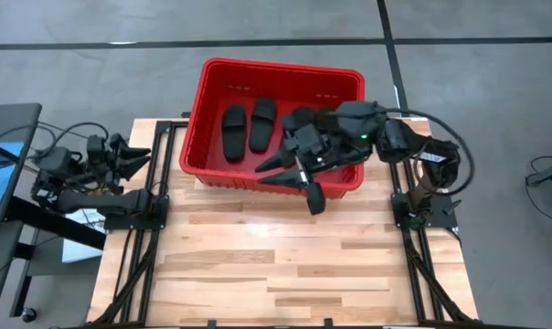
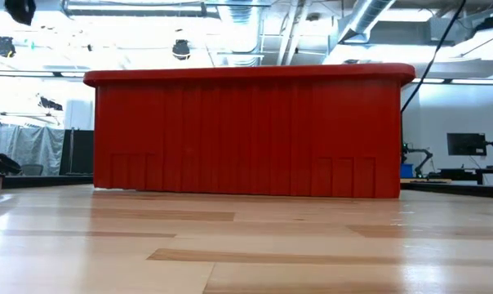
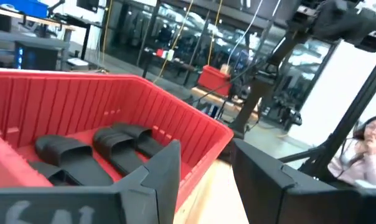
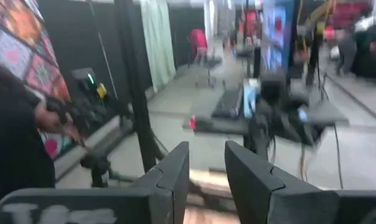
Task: Pick and place slides into bin
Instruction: Return to Home Position
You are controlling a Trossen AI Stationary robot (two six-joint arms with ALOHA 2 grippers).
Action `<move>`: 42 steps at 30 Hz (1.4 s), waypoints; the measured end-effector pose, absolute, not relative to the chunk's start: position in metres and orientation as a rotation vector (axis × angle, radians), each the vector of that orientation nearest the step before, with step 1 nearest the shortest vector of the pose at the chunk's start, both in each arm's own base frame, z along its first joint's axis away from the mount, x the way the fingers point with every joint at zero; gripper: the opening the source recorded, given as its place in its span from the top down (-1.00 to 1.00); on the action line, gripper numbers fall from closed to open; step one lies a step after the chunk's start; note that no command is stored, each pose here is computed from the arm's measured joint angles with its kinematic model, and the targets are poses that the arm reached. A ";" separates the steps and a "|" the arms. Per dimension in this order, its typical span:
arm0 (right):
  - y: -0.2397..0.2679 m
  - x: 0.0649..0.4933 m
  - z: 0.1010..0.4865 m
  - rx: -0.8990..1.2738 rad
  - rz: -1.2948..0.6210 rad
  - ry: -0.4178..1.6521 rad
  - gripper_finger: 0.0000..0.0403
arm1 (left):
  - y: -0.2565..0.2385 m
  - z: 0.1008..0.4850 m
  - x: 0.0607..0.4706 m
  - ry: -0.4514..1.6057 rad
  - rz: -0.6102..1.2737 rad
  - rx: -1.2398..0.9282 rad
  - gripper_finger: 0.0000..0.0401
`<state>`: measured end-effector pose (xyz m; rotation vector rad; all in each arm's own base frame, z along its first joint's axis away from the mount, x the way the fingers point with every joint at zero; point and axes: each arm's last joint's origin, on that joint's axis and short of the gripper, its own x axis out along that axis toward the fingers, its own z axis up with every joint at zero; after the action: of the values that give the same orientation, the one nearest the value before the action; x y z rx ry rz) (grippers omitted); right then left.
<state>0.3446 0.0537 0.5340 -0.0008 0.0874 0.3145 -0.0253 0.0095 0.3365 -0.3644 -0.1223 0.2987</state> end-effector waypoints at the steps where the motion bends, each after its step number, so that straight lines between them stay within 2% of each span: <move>1: 0.056 0.343 0.537 0.000 0.320 0.062 0.53 | 0.010 0.331 -0.026 -0.130 0.298 -0.367 0.34; 5: 0.064 0.334 0.552 -0.007 0.288 -0.054 0.53 | 0.010 0.319 -0.017 -0.032 0.320 -0.329 0.34; 10: 0.068 0.308 0.577 -0.068 0.254 -0.203 0.53 | 0.009 0.306 0.002 -0.037 0.305 -0.286 0.34; 16: 0.074 0.275 0.592 -0.149 0.287 -0.266 0.53 | 0.007 0.290 0.025 -0.054 0.246 -0.254 0.34; 20: 0.076 0.274 0.582 -0.115 0.352 -0.250 0.53 | 0.005 0.276 0.041 -0.070 0.186 -0.257 0.34; 26: 0.078 0.298 0.536 -0.015 0.420 -0.233 0.53 | 0.004 0.258 0.057 -0.092 0.147 -0.286 0.34; 33: 0.065 0.305 0.454 0.127 0.400 -0.365 0.53 | 0.004 0.254 0.060 -0.094 0.147 -0.290 0.34; 38: 0.064 0.289 0.396 0.148 0.412 -0.437 0.53 | 0.004 0.254 0.060 -0.091 0.149 -0.278 0.34; 42: 0.075 0.283 0.354 0.054 0.433 -0.357 0.53 | 0.004 0.254 0.060 -0.091 0.149 -0.249 0.34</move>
<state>0.2828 0.0750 0.3540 0.0540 -0.3572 0.4333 0.0596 0.0043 0.2543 -0.2494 -0.0911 0.1495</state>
